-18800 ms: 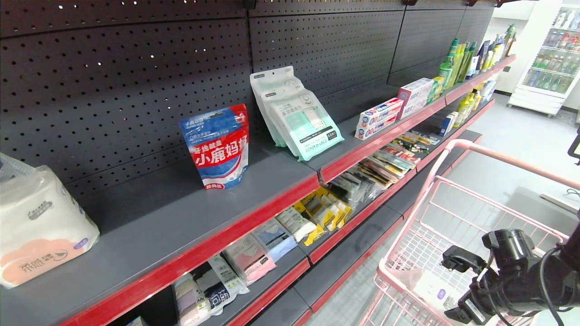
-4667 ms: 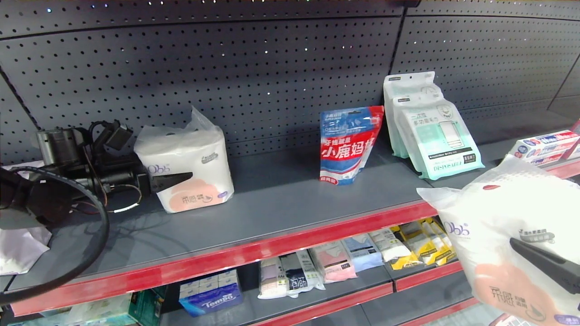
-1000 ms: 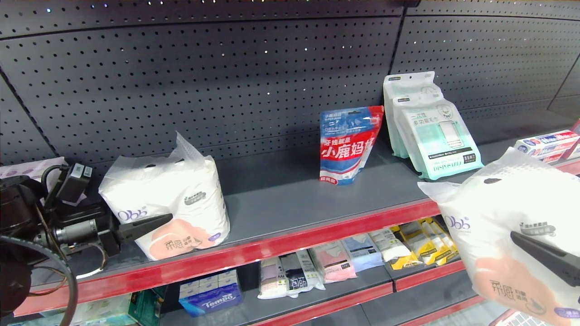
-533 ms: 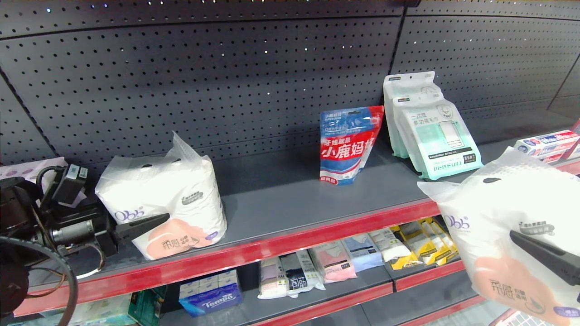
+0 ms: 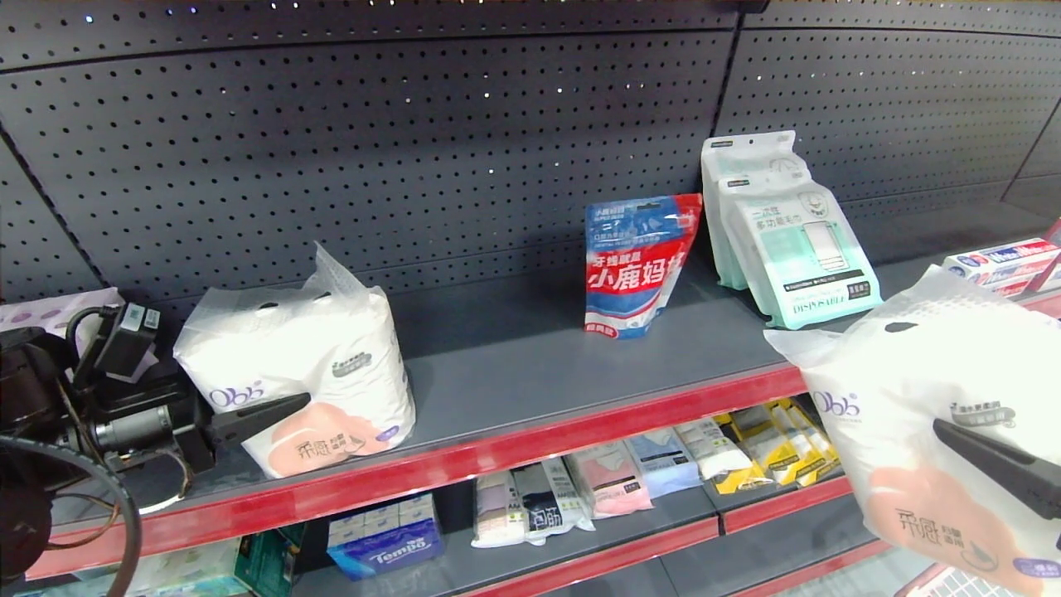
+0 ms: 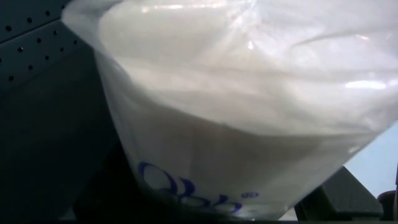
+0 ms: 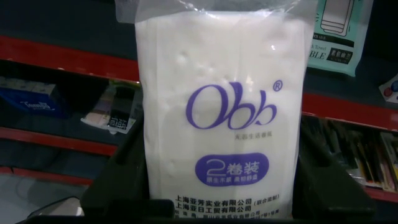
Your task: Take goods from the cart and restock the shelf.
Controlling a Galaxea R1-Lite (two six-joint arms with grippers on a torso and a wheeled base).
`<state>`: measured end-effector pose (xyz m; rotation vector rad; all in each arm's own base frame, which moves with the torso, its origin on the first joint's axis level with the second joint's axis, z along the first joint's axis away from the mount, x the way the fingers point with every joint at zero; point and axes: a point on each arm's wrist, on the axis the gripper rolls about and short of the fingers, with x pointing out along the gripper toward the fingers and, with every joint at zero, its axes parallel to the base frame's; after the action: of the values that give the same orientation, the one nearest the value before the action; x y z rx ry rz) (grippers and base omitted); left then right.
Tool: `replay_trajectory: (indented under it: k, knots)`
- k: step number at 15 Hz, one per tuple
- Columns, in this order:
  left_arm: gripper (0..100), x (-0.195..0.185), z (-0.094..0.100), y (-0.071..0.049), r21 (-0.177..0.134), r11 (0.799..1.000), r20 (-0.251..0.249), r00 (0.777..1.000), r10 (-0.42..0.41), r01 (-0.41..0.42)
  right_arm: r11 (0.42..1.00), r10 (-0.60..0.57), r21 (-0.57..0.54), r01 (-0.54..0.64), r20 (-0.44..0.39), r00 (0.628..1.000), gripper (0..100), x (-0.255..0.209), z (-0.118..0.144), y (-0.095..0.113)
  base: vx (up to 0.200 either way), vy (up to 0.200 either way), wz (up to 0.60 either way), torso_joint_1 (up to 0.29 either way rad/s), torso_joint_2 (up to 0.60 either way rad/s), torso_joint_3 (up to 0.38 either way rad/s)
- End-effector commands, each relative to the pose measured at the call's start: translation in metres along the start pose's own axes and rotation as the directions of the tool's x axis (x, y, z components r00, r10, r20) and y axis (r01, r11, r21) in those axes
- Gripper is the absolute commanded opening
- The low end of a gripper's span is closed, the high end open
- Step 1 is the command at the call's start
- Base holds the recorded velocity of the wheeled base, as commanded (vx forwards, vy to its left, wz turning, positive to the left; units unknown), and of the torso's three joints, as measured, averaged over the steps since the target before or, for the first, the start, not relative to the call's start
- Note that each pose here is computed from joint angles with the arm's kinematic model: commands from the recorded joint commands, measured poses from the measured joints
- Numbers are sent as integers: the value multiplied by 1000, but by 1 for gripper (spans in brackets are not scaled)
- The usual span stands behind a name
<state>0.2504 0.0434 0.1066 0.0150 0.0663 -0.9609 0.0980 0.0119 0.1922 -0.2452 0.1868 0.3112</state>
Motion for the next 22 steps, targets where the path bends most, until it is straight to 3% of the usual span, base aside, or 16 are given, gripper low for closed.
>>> replay_trajectory:
  k: [1,5,21,22]
  knots:
    - [0,0,0,0,-3,1000,-1,1000,2,-2,1000,0,-1,0,1,1000,0,0,0,0,0,0,0,0,0,0]
    - [0,-1,-3,-1,-14,1000,-6,1000,7,-8,1000,0,-1,0,1,1000,0,0,0,0,0,0,0,0,0,0]
    - [0,-8,-2,1,-10,999,-4,999,34,-34,1000,-12,-1,12,0,1000,0,-1,0,0,0,0,0,0,0,0]
    - [100,-8,-2,1,-10,999,-5,999,37,-37,1000,-13,-1,13,3,1000,0,-1,0,0,0,0,0,0,0,0]
